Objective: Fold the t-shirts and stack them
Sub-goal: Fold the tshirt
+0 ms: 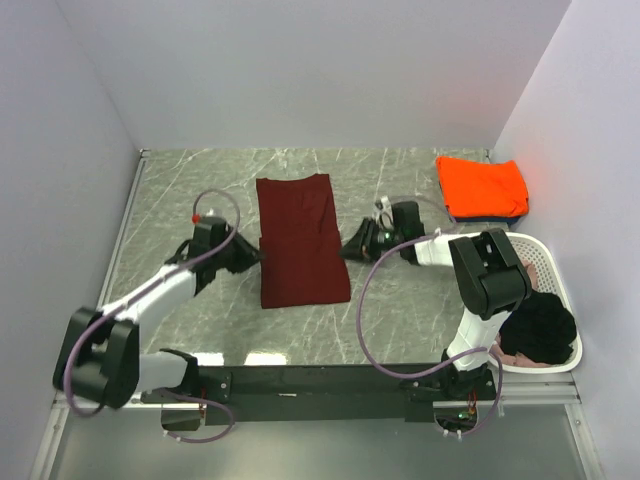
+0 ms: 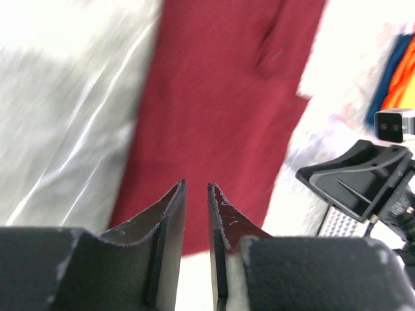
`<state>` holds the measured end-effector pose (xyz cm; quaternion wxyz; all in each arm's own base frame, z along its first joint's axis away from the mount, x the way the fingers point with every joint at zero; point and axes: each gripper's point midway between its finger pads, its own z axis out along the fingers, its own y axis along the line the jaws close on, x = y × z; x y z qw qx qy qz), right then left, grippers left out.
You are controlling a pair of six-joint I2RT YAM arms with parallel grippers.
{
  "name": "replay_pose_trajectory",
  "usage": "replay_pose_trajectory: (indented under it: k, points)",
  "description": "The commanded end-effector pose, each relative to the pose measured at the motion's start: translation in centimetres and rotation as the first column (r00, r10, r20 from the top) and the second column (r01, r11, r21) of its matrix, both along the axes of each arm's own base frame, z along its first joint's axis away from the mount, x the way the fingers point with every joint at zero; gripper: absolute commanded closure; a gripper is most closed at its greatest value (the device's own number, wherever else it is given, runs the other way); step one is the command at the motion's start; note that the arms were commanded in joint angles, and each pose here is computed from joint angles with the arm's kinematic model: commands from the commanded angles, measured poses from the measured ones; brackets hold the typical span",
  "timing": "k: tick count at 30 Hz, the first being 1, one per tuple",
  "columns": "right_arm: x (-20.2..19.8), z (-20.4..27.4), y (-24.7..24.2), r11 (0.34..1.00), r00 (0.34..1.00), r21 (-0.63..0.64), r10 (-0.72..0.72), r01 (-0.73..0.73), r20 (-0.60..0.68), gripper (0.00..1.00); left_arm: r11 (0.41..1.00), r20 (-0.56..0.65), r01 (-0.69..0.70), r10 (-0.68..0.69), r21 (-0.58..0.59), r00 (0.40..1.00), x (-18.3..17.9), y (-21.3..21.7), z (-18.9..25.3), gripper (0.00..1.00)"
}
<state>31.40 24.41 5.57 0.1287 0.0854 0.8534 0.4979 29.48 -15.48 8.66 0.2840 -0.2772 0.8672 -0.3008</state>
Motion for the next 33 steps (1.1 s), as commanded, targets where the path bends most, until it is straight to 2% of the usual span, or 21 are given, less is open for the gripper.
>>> replay_pose_trajectory:
  k: [1,6,7,12,17,19,23,27,30,32,33]
  points:
    - [4.0,3.6,0.9,1.0,0.993,0.013,0.013,-0.015,0.113,0.65,0.999,0.098,0.054,-0.054,0.004,0.994,4.1,-1.3,2.5,0.75]
    - [7.6,3.8,2.2,0.999,0.994,0.043,-0.001,-0.004,0.109,0.65,0.995,0.092,0.102,-0.099,-0.023,0.991,8.2,-2.8,1.1,0.8]
    - [8.6,3.2,2.5,0.999,0.995,0.046,-0.001,-0.003,0.097,0.65,0.995,0.052,0.097,-0.096,-0.022,0.994,8.7,-2.6,-0.6,0.81]
    - [10.6,0.1,3.0,0.999,1.0,0.043,-0.009,0.007,0.028,0.65,0.997,0.002,0.067,-0.067,-0.047,0.998,10.7,-1.5,-4.0,0.84]
    - [10.9,-4.4,1.0,0.998,0.996,0.02,-0.065,0.066,-0.062,0.65,0.997,-0.096,-0.011,0.004,-0.077,0.995,10.1,1.4,-8.1,0.85]
    - [10.6,-5.7,-0.1,0.996,0.993,0.002,-0.083,0.084,-0.087,0.65,0.995,-0.091,-0.025,0.016,-0.1,0.996,9.8,2.0,-8.2,0.84]
    - [10.5,-5.3,-1.4,0.996,0.993,0.001,-0.092,0.092,-0.077,0.65,0.993,-0.105,-0.025,0.013,-0.112,0.994,8.5,2.1,-8.2,0.83]
    - [10.3,-2.2,-1.5,0.998,0.998,-0.01,-0.066,0.066,-0.006,0.65,0.996,-0.082,-0.014,0.007,-0.087,0.997,8.1,2.4,-6.0,0.78]
    - [9.9,2.0,-1.8,0.998,0.995,-0.023,-0.056,0.058,0.086,0.65,0.999,-0.055,-0.003,0.001,-0.04,0.998,7.8,2.9,-3.3,0.63]
    - [9.3,2.9,-1.9,0.996,0.992,-0.062,-0.056,0.063,0.113,0.64,1.0,0.001,0.004,-0.004,-0.005,1.0,8.0,3.3,-0.5,0.57]
    - [8.5,4.2,-1.9,0.994,0.99,-0.093,-0.039,0.053,0.138,0.64,0.999,-0.039,-0.013,0.014,0.029,0.999,7.1,4.0,-0.6,0.52]
